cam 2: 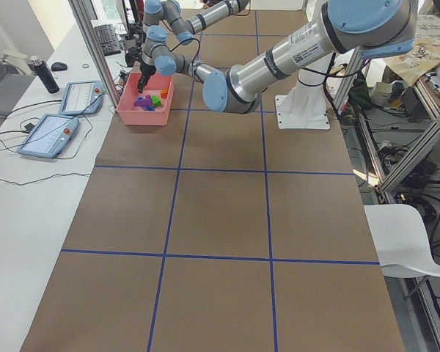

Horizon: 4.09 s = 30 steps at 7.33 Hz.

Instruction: Put all blocks into box

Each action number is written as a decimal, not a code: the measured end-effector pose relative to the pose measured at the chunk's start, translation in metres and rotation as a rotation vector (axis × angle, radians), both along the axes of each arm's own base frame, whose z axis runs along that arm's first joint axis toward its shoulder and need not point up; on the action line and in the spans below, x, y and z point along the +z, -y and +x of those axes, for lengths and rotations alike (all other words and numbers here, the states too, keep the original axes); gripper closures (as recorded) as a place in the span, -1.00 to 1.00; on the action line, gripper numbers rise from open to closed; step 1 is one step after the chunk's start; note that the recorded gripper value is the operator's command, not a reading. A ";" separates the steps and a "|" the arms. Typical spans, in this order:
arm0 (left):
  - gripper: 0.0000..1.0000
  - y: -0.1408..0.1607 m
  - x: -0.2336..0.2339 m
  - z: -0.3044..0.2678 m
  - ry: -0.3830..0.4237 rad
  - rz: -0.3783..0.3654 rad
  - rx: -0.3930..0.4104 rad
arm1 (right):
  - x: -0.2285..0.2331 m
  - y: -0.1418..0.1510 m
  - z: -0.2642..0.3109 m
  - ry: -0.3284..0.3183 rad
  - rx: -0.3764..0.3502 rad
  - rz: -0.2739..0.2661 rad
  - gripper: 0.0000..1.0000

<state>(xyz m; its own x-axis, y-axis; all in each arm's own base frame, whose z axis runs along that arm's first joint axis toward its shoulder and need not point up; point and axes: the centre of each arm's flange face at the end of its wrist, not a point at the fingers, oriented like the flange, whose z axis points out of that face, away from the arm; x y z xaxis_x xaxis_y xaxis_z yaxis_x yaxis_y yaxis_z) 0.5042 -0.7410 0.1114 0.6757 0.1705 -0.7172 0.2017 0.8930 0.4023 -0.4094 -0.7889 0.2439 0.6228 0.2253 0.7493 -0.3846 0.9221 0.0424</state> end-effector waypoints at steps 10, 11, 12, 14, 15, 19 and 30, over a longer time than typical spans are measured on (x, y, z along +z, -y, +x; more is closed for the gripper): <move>-1.00 -0.091 0.287 -0.394 0.224 -0.025 0.349 | 0.016 -0.110 0.046 0.149 -0.044 -0.029 -1.00; -1.00 -0.100 0.319 -0.411 0.212 -0.067 0.354 | 0.038 -0.124 0.104 0.140 -0.075 -0.032 -1.00; -1.00 -0.106 0.349 -0.431 0.193 -0.109 0.352 | 0.077 -0.153 0.162 0.101 -0.127 -0.022 -1.00; -1.00 -0.111 0.404 -0.475 0.191 -0.137 0.369 | 0.169 -0.217 0.261 0.012 -0.246 -0.003 -1.00; -1.00 -0.116 0.428 -0.494 0.192 -0.154 0.373 | 0.213 -0.239 0.304 -0.009 -0.296 0.005 -1.00; -1.00 -0.182 0.520 -0.528 0.074 -0.343 0.322 | 0.287 -0.271 0.390 -0.084 -0.484 -0.019 -1.00; -1.00 -0.264 0.531 -0.534 0.164 -0.227 0.281 | 0.304 -0.273 0.394 -0.095 -0.504 -0.060 -1.00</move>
<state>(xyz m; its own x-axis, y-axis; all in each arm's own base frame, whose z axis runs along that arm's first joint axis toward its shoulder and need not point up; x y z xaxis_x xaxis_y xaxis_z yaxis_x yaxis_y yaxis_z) -0.0299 -0.4765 0.6423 0.7341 0.2146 -0.6442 -0.1139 0.9742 0.1947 -0.0150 -0.5164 0.5482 0.7295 -0.0794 0.6794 0.1111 0.9938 -0.0032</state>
